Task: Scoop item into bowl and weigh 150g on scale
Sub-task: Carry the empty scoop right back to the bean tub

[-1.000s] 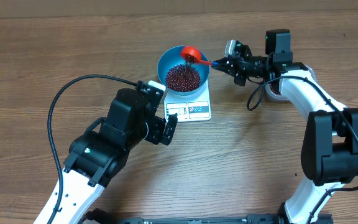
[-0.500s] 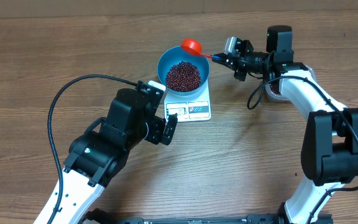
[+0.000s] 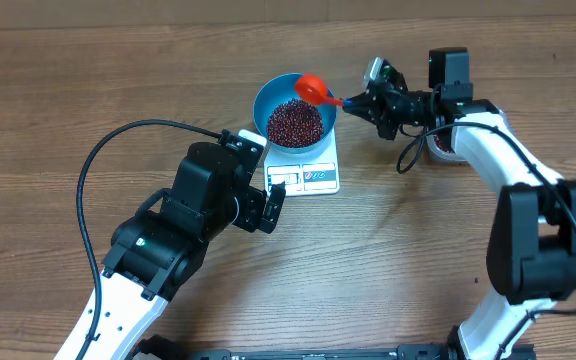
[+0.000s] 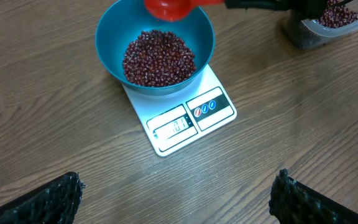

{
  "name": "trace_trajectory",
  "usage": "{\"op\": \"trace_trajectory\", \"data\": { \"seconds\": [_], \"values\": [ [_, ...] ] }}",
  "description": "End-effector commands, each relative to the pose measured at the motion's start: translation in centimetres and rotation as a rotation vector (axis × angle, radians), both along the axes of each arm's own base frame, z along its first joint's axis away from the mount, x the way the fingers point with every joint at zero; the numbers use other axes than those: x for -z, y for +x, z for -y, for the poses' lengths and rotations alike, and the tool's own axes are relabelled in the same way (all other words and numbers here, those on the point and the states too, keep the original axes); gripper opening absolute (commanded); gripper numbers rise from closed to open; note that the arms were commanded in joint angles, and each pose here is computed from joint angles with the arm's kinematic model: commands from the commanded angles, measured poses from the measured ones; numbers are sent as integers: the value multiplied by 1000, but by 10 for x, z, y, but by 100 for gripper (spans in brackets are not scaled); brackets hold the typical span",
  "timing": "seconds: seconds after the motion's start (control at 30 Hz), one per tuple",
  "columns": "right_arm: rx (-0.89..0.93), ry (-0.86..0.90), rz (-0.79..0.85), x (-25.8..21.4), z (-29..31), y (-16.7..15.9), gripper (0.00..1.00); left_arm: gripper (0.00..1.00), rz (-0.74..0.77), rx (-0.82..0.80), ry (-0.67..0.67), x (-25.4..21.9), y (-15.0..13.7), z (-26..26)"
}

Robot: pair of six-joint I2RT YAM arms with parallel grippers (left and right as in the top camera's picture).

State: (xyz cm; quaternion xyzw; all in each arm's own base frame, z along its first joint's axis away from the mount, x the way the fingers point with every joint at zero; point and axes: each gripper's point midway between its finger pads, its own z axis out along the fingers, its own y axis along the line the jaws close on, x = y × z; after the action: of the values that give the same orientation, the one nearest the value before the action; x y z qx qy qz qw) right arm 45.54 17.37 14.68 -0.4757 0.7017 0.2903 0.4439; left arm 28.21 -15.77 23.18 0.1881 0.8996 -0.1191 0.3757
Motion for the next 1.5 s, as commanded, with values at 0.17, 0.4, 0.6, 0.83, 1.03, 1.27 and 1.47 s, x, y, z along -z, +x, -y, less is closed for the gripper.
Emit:
{"op": "trace_trajectory", "data": {
  "seconds": [0.17,0.4,0.6,0.83,1.03,1.27,1.47],
  "values": [
    [211,14,-3,-104,19,-25,4,99,0,-7,12,3,1,-3],
    [513,-155,-33,-126,69,-53,4,99,0,-7,13,3,1,-3],
    [761,-263,-125,-120,110,-73,4,99,0,-7,12,3,1,-3],
    [1239,-265,-219,-114,173,-73,4,100,0,-7,12,3,1,-3],
    [1330,-281,-247,-109,186,-78,4,100,0,-7,12,3,1,-3],
    [1385,-355,-369,-74,209,-81,4,99,0,-7,13,3,1,-3],
    [1448,-354,-502,-38,234,-75,4,100,0,-7,12,3,1,-3]
  ]
}}
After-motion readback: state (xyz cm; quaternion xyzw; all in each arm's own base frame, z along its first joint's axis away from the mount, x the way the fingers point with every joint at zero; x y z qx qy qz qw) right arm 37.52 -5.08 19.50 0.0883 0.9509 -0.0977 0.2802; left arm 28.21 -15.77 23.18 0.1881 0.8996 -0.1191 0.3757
